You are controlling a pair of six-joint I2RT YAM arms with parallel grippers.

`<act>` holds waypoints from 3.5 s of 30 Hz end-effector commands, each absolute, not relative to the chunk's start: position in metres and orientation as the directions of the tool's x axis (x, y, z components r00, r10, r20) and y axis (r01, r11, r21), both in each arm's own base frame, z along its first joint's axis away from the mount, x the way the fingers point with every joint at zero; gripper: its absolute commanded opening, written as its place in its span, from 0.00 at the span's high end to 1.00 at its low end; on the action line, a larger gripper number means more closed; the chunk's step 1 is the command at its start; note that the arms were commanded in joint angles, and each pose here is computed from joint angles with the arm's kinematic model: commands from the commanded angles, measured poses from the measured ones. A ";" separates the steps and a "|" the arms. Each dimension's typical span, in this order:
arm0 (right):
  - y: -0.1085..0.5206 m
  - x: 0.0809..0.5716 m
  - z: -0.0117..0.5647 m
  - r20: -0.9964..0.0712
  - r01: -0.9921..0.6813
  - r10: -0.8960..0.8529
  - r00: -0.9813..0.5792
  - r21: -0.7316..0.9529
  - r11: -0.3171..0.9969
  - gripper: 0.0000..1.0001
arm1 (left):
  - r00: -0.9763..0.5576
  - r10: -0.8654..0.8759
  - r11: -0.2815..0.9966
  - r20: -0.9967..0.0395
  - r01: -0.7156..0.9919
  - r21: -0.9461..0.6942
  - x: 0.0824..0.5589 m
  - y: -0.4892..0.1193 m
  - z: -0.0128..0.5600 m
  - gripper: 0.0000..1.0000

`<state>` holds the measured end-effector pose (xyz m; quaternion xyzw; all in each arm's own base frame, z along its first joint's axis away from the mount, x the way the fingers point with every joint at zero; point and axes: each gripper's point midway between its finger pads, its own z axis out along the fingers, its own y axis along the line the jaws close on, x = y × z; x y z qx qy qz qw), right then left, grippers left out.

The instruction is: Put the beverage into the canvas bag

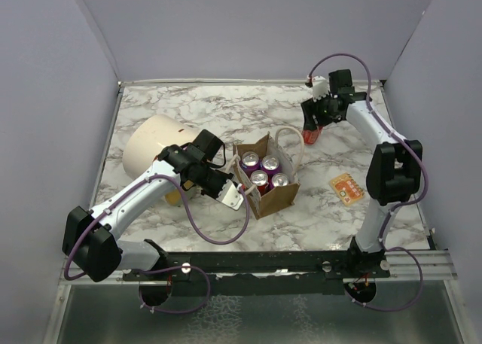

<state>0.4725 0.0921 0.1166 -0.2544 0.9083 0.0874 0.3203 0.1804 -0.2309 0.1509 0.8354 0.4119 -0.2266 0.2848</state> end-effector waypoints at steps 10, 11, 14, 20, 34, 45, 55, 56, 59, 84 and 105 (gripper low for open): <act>0.103 0.433 0.321 -0.887 -0.549 -0.338 -0.315 -0.121 0.827 0.99 | 0.559 0.501 -0.515 -0.660 0.806 0.292 0.168 -0.236 0.158 1.00; 0.105 0.426 0.336 -0.901 -0.555 -0.328 -0.284 -0.124 0.822 0.99 | 0.558 0.502 -0.516 -0.661 0.807 0.289 0.167 -0.236 0.158 1.00; 0.117 0.408 0.367 -0.929 -0.600 -0.299 -0.217 -0.114 0.792 0.99 | 0.559 0.500 -0.516 -0.661 0.806 0.291 0.168 -0.237 0.158 1.00; 0.151 0.373 0.398 -0.954 -0.707 -0.277 -0.111 -0.120 0.697 0.99 | 0.558 0.503 -0.516 -0.660 0.806 0.289 0.169 -0.237 0.158 1.00; 0.243 0.275 0.363 -0.939 -0.960 -0.340 0.046 -0.135 0.245 0.99 | 0.555 0.510 -0.517 -0.656 0.808 0.282 0.169 -0.236 0.156 1.00; 0.266 0.250 0.298 -0.881 -0.990 -0.474 -0.006 -0.062 0.128 0.99 | 0.552 0.518 -0.517 -0.653 0.811 0.275 0.171 -0.236 0.154 1.00; 0.274 0.239 0.267 -0.857 -0.996 -0.512 -0.053 0.010 0.087 0.99 | 0.553 0.518 -0.515 -0.652 0.811 0.279 0.170 -0.235 0.155 1.00; 0.274 0.237 0.264 -0.854 -0.996 -0.517 -0.059 0.018 0.083 0.99 | 0.554 0.518 -0.515 -0.652 0.810 0.279 0.171 -0.235 0.154 1.00; 0.273 0.232 0.259 -0.846 -0.997 -0.529 -0.069 0.038 0.070 0.99 | 0.553 0.518 -0.515 -0.652 0.811 0.279 0.171 -0.236 0.155 1.00; 0.270 0.201 0.223 -0.791 -0.985 -0.596 -0.141 0.171 0.006 0.99 | 0.563 0.485 -0.511 -0.670 0.804 0.306 0.169 -0.240 0.171 1.00; 0.270 0.210 0.189 -0.730 -0.993 -0.673 -0.119 0.098 0.069 0.99 | 0.522 0.441 -0.447 -0.730 0.833 0.325 0.171 -0.244 0.204 1.00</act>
